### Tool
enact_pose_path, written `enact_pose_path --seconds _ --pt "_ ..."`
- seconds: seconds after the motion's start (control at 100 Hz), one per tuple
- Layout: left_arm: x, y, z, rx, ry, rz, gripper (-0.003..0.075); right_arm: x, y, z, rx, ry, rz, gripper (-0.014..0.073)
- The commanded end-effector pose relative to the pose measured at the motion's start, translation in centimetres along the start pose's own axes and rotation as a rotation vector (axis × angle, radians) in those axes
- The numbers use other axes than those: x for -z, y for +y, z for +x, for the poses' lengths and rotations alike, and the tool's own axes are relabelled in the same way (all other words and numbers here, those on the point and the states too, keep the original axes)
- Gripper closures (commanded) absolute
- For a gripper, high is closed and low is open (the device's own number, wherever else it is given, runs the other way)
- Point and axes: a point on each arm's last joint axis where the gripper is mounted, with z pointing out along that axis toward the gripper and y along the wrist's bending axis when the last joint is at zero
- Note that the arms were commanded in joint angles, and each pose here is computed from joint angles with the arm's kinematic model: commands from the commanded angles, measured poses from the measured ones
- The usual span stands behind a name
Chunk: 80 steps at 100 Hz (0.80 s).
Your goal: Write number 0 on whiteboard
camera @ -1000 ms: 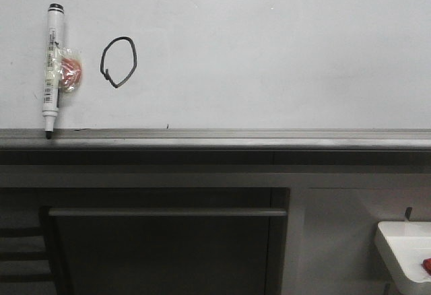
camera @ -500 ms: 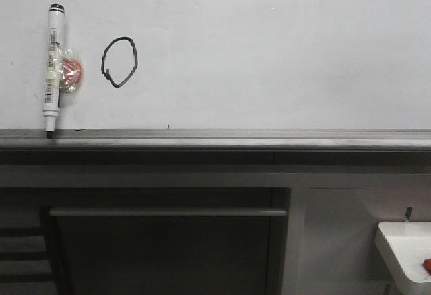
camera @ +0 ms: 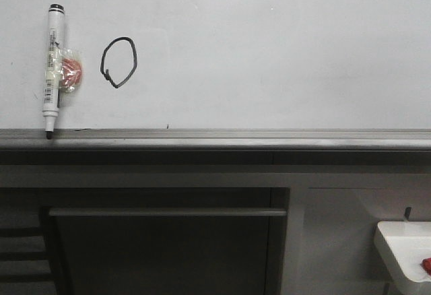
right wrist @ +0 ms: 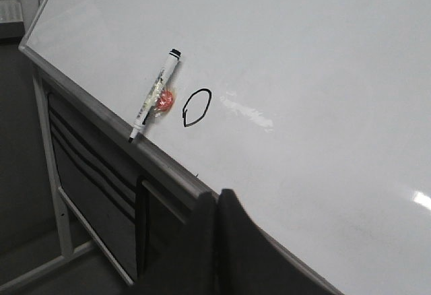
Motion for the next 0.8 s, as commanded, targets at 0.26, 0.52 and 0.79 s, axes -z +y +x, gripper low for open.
enact_pose_path --seconds 0.26,0.52,0.79 --pt "0.11 0.02 -0.41 0.015 -0.087 -0.004 0.0741 0.14 -0.41 -1.46 0.015 -0.093 0.035 0.065" --pt "0.11 0.02 -0.41 0.015 -0.087 -0.004 0.0741 0.14 -0.41 -1.46 0.015 -0.093 0.035 0.065" --pt "0.11 0.02 -0.41 0.015 -0.087 -0.004 0.0741 0.14 -0.41 -1.46 0.015 -0.093 0.035 0.065"
